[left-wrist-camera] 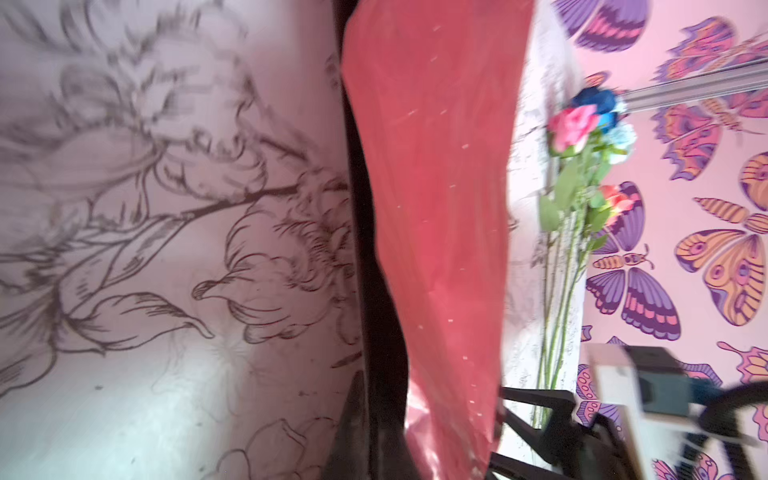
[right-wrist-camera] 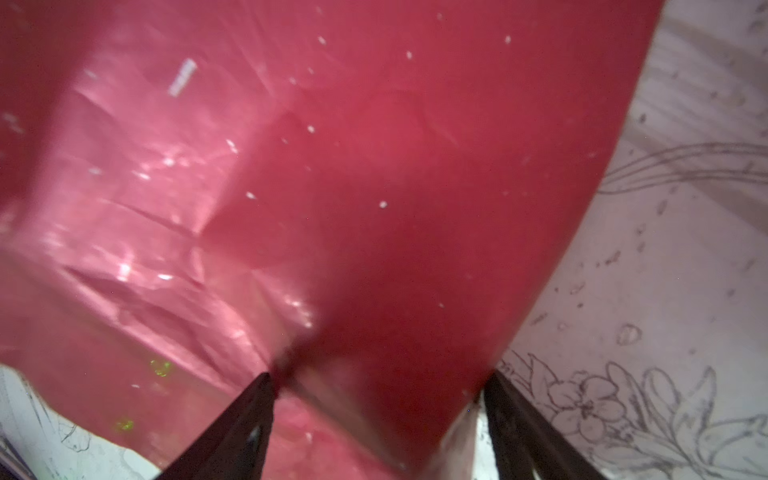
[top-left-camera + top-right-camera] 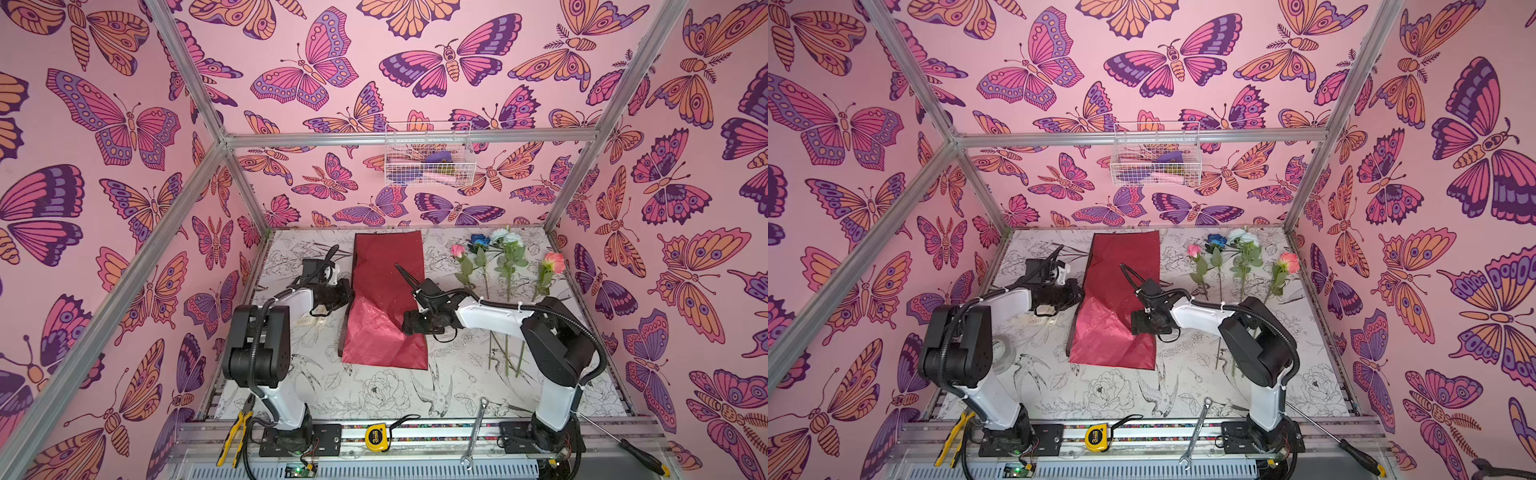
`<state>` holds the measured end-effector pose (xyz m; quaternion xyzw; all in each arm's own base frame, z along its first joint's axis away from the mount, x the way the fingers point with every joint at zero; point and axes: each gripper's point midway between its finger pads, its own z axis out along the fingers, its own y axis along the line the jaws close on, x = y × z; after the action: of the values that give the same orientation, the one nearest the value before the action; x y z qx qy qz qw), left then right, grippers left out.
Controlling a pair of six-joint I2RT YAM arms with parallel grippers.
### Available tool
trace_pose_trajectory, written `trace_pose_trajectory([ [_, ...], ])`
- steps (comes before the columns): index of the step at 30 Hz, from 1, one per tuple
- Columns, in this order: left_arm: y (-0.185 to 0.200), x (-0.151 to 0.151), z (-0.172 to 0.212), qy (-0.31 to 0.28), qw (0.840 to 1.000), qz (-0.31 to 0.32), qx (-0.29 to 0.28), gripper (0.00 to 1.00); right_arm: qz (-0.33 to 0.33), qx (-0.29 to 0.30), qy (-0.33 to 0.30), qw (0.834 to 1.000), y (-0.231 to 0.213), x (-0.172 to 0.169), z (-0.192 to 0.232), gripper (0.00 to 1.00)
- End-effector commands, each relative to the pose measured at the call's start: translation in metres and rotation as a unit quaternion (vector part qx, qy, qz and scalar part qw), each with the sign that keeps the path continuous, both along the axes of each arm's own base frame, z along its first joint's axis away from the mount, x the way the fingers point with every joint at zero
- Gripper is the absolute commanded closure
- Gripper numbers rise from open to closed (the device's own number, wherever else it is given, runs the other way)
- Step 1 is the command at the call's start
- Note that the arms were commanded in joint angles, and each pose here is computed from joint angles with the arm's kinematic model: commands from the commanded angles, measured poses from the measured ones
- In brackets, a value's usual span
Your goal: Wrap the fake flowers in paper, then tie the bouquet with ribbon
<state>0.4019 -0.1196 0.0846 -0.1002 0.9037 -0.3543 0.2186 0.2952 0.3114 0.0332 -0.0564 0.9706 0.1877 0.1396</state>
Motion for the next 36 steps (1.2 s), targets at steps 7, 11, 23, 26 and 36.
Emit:
trace_pose_trajectory([
  [7, 0.001, -0.01, 0.044, -0.029, 1.0, 0.002, 0.009, 1.0, 0.001, -0.012, -0.021, 1.0, -0.014, -0.004, 0.033, 0.17],
  [11, -0.002, -0.015, 0.068, -0.045, 0.999, -0.002, 0.014, 1.0, 0.001, -0.015, -0.021, 1.0, -0.015, -0.005, 0.037, 0.17],
  [23, -0.025, -0.036, 0.129, -0.086, 0.995, -0.026, 0.049, 1.0, 0.037, 0.103, 0.015, 0.994, 0.041, -0.003, 0.038, 0.19],
  [26, -0.038, -0.038, 0.139, -0.096, 0.993, -0.041, 0.063, 1.0, 0.047, 0.124, 0.028, 0.991, 0.056, -0.003, 0.034, 0.2],
  [36, -0.105, -0.039, 0.137, -0.097, 0.984, -0.118, 0.089, 1.0, 0.016, 0.045, 0.017, 0.999, 0.015, -0.004, 0.022, 0.2],
])
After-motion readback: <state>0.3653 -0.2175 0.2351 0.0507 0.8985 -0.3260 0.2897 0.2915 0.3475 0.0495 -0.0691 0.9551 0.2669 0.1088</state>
